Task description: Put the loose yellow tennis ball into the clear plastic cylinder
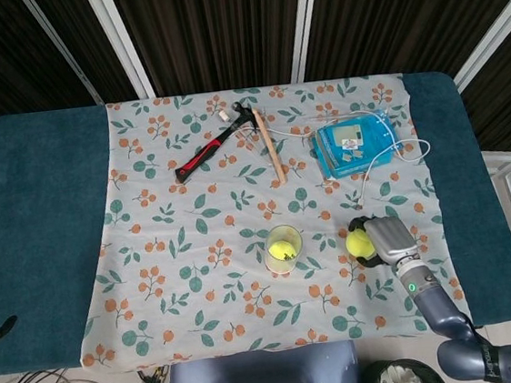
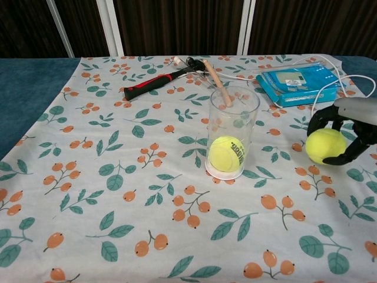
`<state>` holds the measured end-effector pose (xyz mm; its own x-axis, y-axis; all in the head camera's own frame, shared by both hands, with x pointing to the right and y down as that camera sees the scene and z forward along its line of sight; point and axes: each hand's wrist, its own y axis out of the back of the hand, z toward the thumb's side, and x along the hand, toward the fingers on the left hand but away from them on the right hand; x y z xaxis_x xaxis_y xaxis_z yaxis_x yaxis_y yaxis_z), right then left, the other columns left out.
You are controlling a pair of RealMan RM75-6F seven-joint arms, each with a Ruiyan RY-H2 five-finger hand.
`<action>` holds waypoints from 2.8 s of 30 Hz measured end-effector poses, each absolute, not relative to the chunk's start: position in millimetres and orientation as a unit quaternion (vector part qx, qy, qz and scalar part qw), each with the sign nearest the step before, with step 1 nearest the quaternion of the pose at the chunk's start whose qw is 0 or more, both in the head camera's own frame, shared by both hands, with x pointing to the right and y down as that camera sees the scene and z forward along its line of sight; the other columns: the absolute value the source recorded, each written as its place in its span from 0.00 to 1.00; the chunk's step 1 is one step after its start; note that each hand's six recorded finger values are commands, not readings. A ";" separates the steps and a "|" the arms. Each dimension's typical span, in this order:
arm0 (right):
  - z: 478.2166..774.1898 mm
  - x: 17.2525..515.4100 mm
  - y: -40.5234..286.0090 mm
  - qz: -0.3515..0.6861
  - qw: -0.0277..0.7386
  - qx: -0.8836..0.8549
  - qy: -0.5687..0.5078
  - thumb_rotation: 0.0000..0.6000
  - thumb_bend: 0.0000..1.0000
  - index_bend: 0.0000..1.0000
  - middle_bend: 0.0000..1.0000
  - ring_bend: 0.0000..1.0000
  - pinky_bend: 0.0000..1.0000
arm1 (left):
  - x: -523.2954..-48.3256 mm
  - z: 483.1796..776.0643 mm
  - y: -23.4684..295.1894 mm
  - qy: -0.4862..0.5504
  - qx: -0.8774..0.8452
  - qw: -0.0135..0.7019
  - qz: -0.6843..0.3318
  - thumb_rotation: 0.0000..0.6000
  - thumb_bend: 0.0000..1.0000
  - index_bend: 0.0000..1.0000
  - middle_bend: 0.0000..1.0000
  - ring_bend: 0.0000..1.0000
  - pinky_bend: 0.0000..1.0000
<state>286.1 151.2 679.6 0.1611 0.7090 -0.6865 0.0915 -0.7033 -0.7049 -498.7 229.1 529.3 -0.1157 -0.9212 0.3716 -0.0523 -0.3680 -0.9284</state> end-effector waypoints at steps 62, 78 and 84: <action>579.7 138.8 101.2 0.456 0.305 -0.797 -0.253 1.00 0.34 0.27 0.19 0.28 1.00 | -501.9 523.2 225.7 0.460 -0.551 0.369 -0.591 1.00 0.02 0.16 0.00 0.00 0.04; 562.8 147.4 90.9 0.469 0.314 -0.783 -0.262 1.00 0.34 0.17 0.07 0.15 1.00 | -502.7 524.2 225.7 0.457 -0.549 0.368 -0.596 1.00 0.02 0.16 0.00 0.00 0.03; 543.8 172.0 76.5 0.469 0.365 -0.744 -0.306 1.00 0.34 0.17 0.06 0.09 0.20 | -501.1 526.0 225.4 0.453 -0.553 0.368 -0.595 1.00 0.02 0.16 0.00 0.00 0.04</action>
<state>172.0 76.5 543.8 0.3734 0.7978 -0.4734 0.1132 -0.5457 -0.8303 -501.1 225.4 526.0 -0.1185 -0.9387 0.3237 -0.0632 -0.3182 -0.9459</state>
